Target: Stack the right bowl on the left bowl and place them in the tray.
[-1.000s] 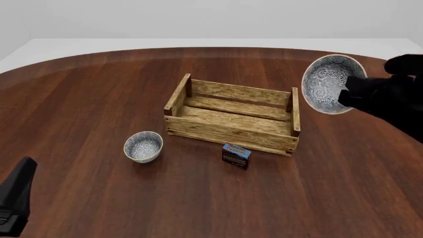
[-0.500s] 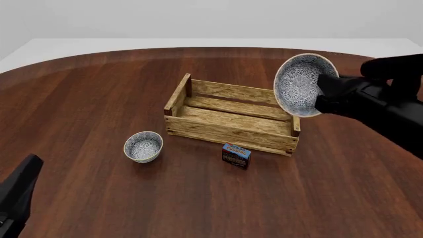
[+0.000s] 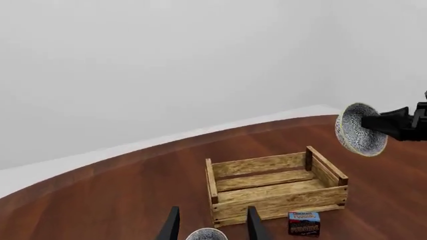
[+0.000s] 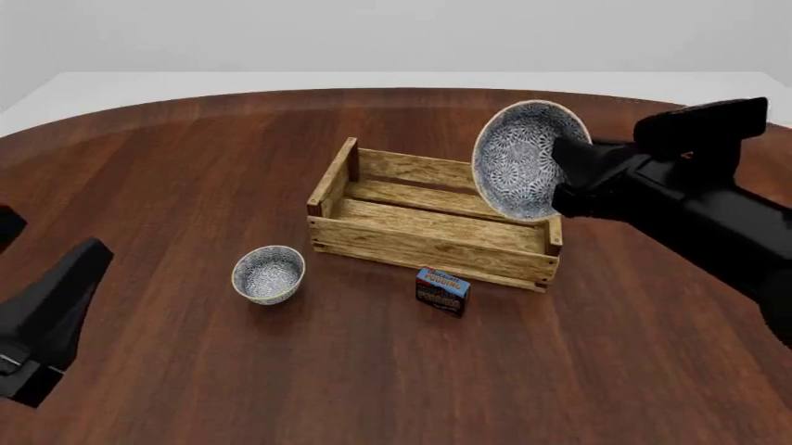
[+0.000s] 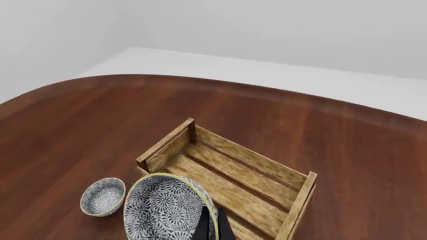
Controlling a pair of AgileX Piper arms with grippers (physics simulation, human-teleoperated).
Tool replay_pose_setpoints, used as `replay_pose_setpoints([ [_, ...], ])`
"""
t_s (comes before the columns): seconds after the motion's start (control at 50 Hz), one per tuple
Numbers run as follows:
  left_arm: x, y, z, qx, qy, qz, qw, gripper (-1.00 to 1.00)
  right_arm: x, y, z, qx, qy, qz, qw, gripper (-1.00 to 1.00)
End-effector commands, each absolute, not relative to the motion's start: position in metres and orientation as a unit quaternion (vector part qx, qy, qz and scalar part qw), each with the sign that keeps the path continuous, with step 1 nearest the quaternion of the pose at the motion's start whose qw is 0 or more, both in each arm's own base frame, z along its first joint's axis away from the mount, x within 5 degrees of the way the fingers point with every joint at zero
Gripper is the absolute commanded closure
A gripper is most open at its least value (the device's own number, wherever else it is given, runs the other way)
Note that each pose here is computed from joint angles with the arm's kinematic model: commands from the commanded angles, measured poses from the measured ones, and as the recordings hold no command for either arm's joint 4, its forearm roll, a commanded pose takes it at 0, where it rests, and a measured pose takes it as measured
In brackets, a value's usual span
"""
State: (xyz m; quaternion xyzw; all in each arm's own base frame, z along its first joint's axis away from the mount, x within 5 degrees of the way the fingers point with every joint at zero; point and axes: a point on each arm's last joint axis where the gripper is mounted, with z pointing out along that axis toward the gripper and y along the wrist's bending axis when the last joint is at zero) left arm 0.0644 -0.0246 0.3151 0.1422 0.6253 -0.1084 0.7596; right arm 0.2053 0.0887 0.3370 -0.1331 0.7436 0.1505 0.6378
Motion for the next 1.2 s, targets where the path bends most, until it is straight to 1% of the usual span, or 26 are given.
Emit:
replay_pose_setpoints([
  [0.02,0.079,-0.037,0.331,0.167,0.613,-0.132,0.761,-1.0,0.205,0.099,0.339,-0.14,0.736,0.171,0.64,1.0],
  [0.2,0.093,-0.05,0.341,0.186,0.613,-0.154,0.752,-1.0,0.211,0.11,0.336,-0.152,0.737,0.18,0.633,1.0],
  [0.34,0.103,-0.063,0.346,0.202,0.612,-0.171,0.745,-1.0,0.208,0.114,0.339,-0.164,0.732,0.183,0.635,1.0],
  [0.62,0.127,-0.09,0.346,0.223,0.614,-0.2,0.731,-1.0,0.208,0.118,0.339,-0.172,0.731,0.186,0.634,1.0],
  [0.92,0.138,-0.113,0.356,0.238,0.608,-0.233,0.721,-1.0,0.209,0.122,0.337,-0.18,0.732,0.187,0.629,1.0],
  [1.2,0.15,-0.134,0.352,0.251,0.611,-0.25,0.709,-1.0,0.209,0.125,0.334,-0.186,0.734,0.187,0.625,1.0],
])
